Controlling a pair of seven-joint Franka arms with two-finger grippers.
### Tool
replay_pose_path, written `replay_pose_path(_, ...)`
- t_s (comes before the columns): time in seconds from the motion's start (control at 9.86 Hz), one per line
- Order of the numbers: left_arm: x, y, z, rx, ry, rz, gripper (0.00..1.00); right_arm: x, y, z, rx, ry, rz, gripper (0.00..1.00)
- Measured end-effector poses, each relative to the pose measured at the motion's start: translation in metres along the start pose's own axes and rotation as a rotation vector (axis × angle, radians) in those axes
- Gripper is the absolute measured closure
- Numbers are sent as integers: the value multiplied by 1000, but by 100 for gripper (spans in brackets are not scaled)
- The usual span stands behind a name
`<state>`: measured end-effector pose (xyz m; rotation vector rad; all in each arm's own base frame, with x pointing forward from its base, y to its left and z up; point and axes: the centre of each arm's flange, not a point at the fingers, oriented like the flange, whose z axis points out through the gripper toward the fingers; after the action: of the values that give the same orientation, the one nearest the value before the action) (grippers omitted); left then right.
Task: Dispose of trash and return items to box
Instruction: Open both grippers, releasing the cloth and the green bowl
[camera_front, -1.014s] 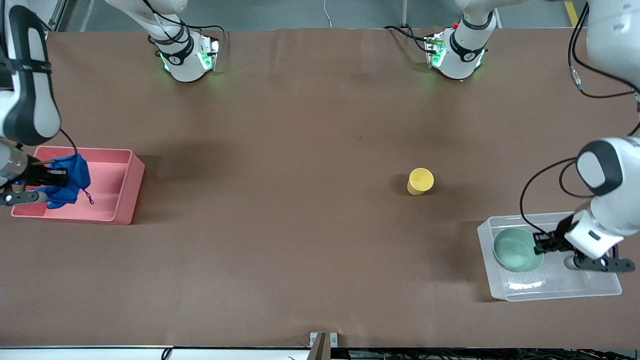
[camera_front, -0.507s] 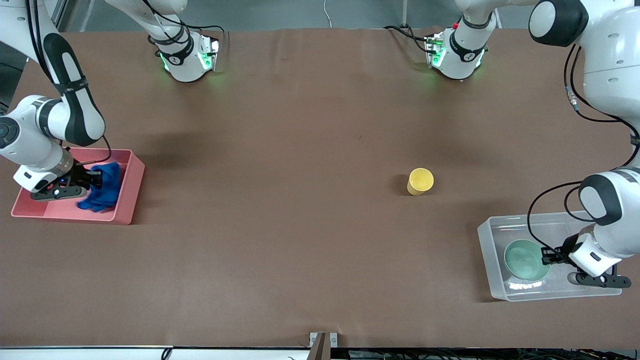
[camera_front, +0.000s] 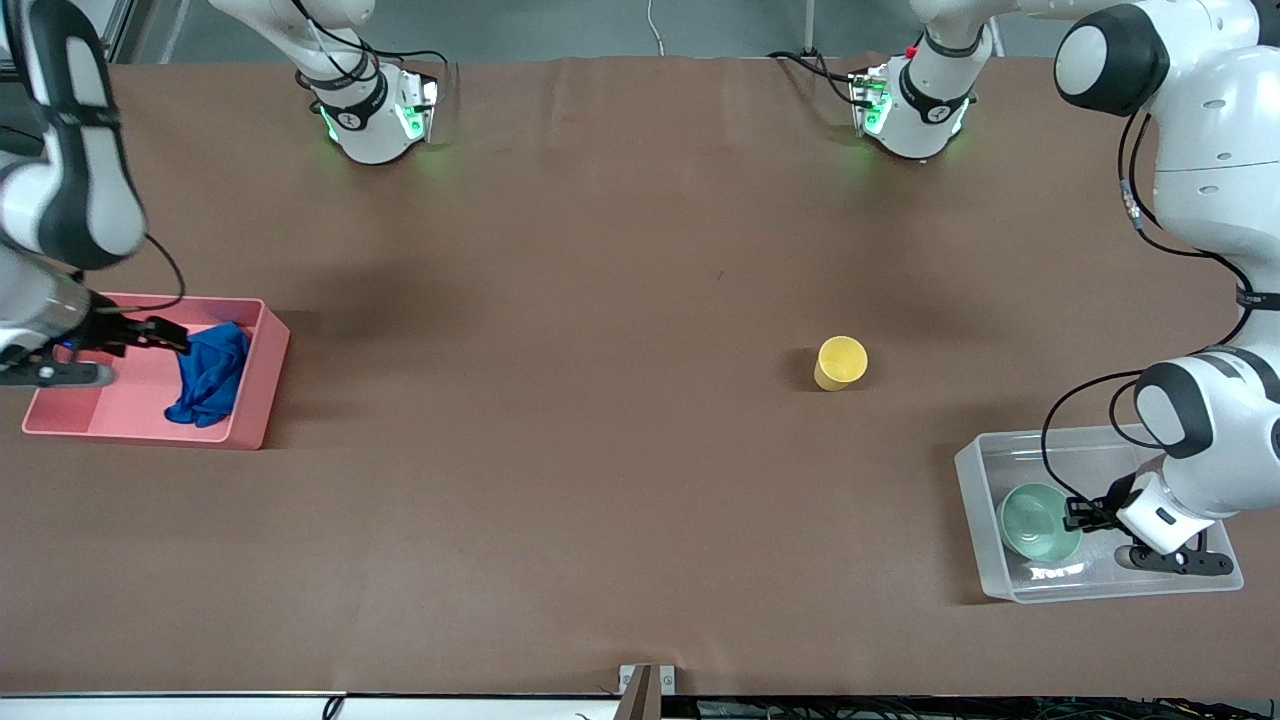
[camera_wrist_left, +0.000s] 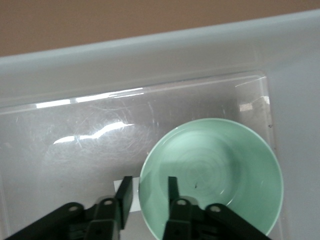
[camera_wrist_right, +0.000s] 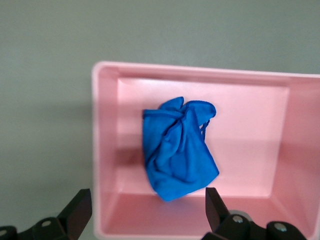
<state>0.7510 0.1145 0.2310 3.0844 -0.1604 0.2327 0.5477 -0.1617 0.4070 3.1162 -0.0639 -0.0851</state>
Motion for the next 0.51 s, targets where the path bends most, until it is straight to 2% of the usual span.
replay_pose_path(0.3, 18, 21, -50, 5, 46, 32, 14, 3, -56, -113, 30, -5, 131, 0)
replay_pose_path(0.41, 22, 34, -85, 7, 56, 50, 6, -3, -69, -145, 30, 0, 135, 0)
replay_pose_path(0.51, 19, 51, -123, 9, 62, 66, 6, -11, -72, -175, 30, 6, 135, 0)
